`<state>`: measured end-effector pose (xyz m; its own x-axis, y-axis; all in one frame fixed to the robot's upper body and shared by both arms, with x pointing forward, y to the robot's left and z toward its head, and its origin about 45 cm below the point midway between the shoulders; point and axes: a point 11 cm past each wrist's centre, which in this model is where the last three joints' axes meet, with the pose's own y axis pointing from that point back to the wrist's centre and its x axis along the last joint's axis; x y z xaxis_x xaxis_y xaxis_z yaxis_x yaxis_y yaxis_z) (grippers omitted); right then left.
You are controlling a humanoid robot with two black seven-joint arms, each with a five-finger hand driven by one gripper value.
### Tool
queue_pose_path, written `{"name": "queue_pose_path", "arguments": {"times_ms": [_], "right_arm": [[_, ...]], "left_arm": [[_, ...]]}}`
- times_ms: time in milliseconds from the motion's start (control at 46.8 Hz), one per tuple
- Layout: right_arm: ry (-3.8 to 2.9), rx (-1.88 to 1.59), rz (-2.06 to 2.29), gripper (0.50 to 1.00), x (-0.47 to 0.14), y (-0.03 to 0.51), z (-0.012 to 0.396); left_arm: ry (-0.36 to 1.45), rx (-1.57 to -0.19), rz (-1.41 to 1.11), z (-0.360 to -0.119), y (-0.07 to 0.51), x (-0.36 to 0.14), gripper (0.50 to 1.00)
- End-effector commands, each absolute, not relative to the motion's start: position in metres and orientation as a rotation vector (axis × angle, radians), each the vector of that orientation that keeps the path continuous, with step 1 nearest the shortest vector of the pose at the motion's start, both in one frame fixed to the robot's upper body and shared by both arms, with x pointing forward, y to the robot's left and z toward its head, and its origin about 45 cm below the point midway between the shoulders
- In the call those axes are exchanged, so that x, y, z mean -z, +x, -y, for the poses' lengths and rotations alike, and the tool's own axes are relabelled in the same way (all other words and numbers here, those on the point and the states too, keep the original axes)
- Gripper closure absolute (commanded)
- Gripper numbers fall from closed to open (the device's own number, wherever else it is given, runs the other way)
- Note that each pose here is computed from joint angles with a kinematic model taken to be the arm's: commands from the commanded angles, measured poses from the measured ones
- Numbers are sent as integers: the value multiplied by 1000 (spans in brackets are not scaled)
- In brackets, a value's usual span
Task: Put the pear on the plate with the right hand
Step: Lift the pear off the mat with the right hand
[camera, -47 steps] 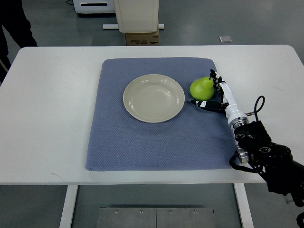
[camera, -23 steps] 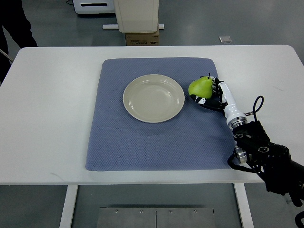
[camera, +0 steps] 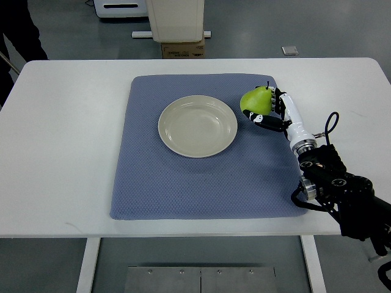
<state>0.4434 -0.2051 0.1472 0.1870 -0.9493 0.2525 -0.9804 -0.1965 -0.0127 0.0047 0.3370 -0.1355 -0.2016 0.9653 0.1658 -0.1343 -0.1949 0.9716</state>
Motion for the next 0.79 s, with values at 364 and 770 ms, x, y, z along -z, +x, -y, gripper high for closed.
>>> {"name": "queue_pose_path", "arguments": {"times_ms": [364, 770], "right_arm": [[2302, -386, 1912, 1000, -171, 458, 200], [2409, -468, 1814, 1000, -194, 463, 166]], "left_arm": [[1128, -1554, -1137, -337, 5, 135, 500], [1128, -1554, -1137, -337, 5, 135, 500]]}}
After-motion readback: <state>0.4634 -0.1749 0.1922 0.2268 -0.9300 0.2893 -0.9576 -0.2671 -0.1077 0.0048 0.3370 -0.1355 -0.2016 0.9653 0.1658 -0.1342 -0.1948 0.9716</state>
